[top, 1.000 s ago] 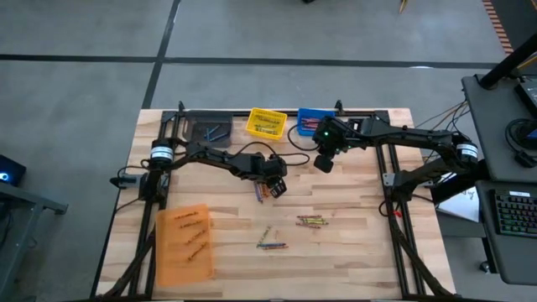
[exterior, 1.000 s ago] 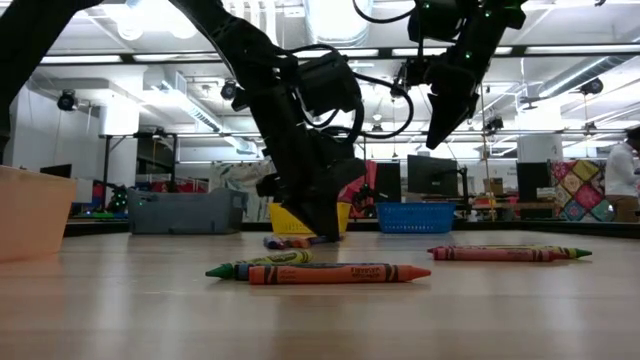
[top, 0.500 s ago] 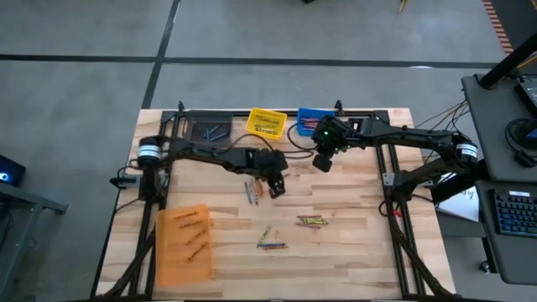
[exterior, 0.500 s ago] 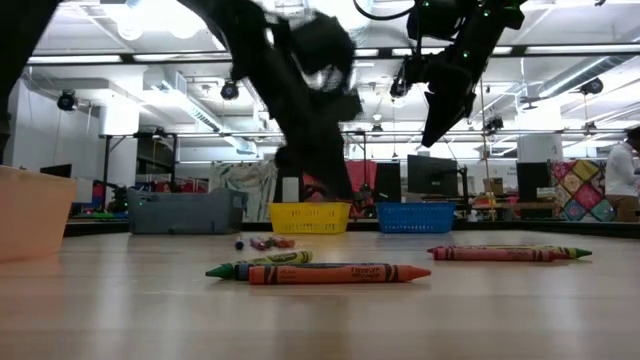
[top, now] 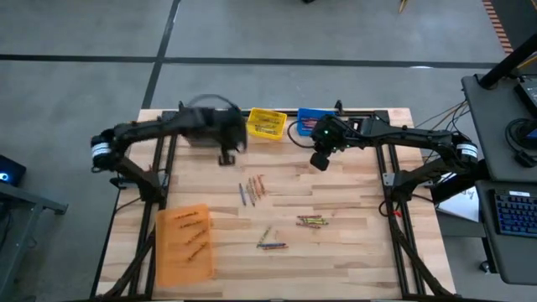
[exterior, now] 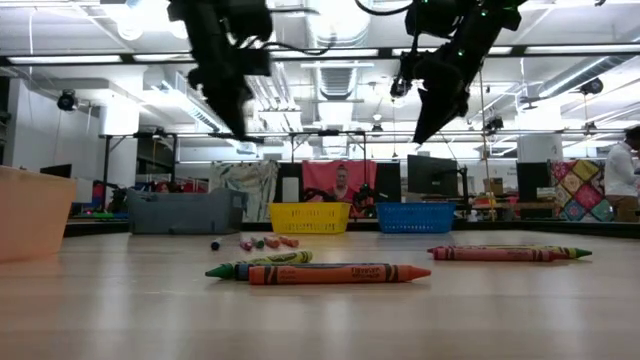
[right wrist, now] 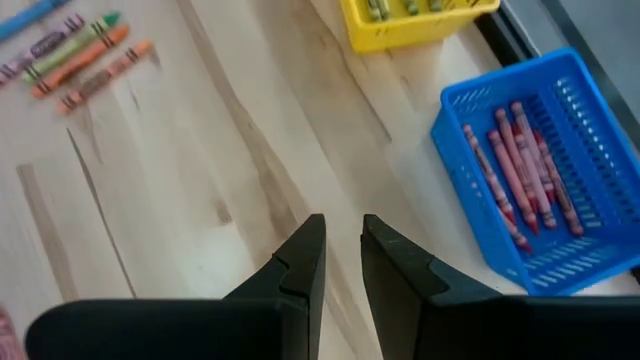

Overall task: Sort crayons
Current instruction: Put the blue crayon into the black bin

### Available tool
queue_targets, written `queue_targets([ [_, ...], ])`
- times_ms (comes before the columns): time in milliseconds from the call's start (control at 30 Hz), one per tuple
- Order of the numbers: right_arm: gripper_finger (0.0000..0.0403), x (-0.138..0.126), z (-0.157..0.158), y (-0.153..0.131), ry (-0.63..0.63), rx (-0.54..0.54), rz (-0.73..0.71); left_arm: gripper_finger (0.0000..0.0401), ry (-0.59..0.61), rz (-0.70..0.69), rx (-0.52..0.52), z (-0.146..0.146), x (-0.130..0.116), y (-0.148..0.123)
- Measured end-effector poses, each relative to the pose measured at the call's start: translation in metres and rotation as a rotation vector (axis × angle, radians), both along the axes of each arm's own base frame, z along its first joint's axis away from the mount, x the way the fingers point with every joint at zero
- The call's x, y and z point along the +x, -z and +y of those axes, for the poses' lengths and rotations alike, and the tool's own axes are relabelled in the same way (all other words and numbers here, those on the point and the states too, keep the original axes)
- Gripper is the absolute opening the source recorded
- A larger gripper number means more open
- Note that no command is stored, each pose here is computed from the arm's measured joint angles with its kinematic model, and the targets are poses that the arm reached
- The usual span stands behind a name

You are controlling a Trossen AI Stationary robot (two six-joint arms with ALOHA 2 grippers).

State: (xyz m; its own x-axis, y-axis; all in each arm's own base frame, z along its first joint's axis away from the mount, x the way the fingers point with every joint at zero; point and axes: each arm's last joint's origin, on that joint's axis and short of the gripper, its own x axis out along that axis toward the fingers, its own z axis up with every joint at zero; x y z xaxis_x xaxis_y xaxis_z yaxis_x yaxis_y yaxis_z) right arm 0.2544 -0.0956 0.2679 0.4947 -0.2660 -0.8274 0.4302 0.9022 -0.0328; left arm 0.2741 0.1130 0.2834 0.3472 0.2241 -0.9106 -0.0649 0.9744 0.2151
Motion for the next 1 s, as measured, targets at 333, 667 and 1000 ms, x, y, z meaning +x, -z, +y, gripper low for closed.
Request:
queue_targets([
  [333,0.0057,0.003,-0.001,-0.001,-0.013,-0.021,-0.029,0.0000,-0.389,0.054,0.007,0.112,-0.083,0.005],
  [667,0.0057,0.006,-0.002,-0.004,-0.048,-0.060,-0.060,0.0000,-0.456,0.177,-0.100,0.143,-0.113,0.031],
  [1000,0.0057,0.006,-0.003,-0.004,-0.048,-0.063,-0.066,0.0011,-0.476,0.213,-0.134,0.160,-0.103,0.061],
])
